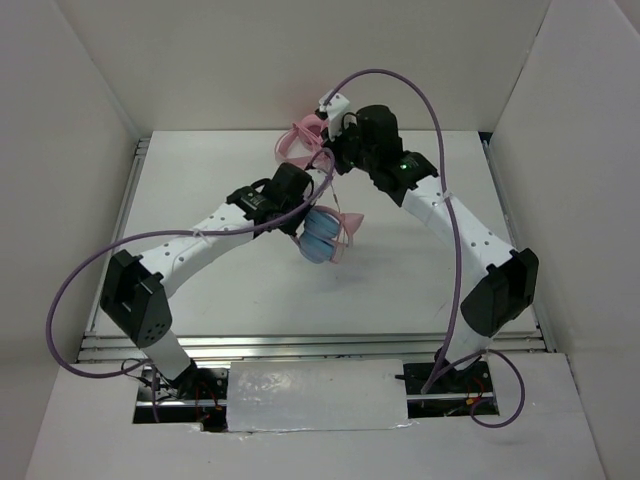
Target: Wrap the headphones
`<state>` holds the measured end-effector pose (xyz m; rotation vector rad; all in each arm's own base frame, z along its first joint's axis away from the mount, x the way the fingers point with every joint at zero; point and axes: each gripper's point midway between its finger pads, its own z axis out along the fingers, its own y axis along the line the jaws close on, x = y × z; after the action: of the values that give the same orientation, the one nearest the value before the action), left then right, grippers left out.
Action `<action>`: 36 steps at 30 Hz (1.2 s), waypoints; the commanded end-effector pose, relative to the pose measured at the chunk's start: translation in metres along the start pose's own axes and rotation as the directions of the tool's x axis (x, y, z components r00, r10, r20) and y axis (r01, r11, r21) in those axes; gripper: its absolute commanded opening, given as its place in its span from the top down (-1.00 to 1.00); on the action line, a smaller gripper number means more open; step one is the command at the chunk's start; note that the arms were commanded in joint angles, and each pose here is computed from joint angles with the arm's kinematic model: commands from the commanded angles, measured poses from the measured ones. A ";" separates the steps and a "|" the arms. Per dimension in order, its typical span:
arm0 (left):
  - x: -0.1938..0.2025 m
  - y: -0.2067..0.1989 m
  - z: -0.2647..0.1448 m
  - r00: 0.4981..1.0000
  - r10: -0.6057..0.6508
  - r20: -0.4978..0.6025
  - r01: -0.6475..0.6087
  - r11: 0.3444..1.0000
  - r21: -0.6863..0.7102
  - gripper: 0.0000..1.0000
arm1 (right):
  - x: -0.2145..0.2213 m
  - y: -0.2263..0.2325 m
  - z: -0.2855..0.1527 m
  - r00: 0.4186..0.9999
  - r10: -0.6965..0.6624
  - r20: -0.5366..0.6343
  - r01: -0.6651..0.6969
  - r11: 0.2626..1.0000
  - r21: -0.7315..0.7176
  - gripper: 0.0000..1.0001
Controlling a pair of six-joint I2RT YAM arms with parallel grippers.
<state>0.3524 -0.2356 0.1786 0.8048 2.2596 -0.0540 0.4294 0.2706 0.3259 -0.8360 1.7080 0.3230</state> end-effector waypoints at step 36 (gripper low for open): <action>-0.125 0.131 -0.111 0.718 -0.547 0.431 0.587 0.808 0.047 1.00 | 0.067 0.096 0.006 0.957 0.284 0.057 -0.284 0.959 -0.011 0.33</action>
<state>0.4350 -0.1514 0.2831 -0.0388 2.2103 -0.1843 0.3402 0.3034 0.1841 -0.5754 2.0659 0.4880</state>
